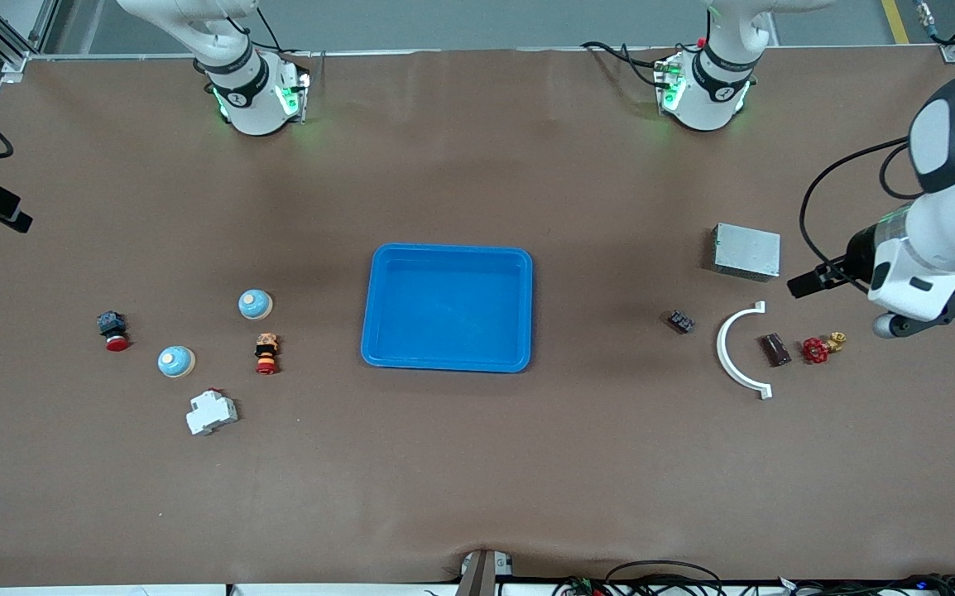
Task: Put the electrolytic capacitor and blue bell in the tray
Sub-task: 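Reach the left gripper to a black capacitor while the right gripper reaches a bell, then grasp the capacitor with the left gripper while the right gripper grasps the bell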
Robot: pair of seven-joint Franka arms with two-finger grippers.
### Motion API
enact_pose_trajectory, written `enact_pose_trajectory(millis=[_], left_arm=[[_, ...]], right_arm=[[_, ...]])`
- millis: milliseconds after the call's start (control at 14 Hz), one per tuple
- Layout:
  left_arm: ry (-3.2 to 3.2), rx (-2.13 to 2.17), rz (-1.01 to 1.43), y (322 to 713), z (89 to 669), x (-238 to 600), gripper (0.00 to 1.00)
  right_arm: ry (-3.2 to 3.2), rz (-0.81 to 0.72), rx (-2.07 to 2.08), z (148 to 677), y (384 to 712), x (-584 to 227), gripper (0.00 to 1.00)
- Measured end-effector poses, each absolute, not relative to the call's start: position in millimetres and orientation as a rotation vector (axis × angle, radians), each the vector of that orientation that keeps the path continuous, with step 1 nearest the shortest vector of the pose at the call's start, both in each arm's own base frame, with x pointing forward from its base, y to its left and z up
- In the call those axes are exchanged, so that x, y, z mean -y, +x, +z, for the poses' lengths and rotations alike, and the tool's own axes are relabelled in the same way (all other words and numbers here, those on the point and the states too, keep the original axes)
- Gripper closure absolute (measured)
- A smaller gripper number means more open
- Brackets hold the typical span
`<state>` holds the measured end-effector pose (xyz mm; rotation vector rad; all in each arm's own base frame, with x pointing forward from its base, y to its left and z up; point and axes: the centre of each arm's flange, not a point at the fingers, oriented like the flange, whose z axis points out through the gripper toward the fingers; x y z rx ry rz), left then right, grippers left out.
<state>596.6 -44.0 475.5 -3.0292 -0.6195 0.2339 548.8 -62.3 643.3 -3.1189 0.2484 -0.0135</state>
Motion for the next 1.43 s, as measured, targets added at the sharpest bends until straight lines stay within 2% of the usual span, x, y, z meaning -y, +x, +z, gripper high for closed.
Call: enact_pose_trajectory(millis=[356,926,1425], left_arm=[[-2.974,0.785,0.254,591.2,453.5,56.9,0.00],[-2.895,1.112,0.154,582.6,398.7,100.2,0.00],[-2.861,1.299,0.109,572.8,311.3,124.9,0.00]], right_arm=[[-3.121,0.039,-0.247,624.3,559.1,63.6,0.00],[-3.125,0.071,-0.233,564.2,579.3,64.6,0.00],[-3.126,0.059,-0.240,466.6,578.1,65.9,0.00]])
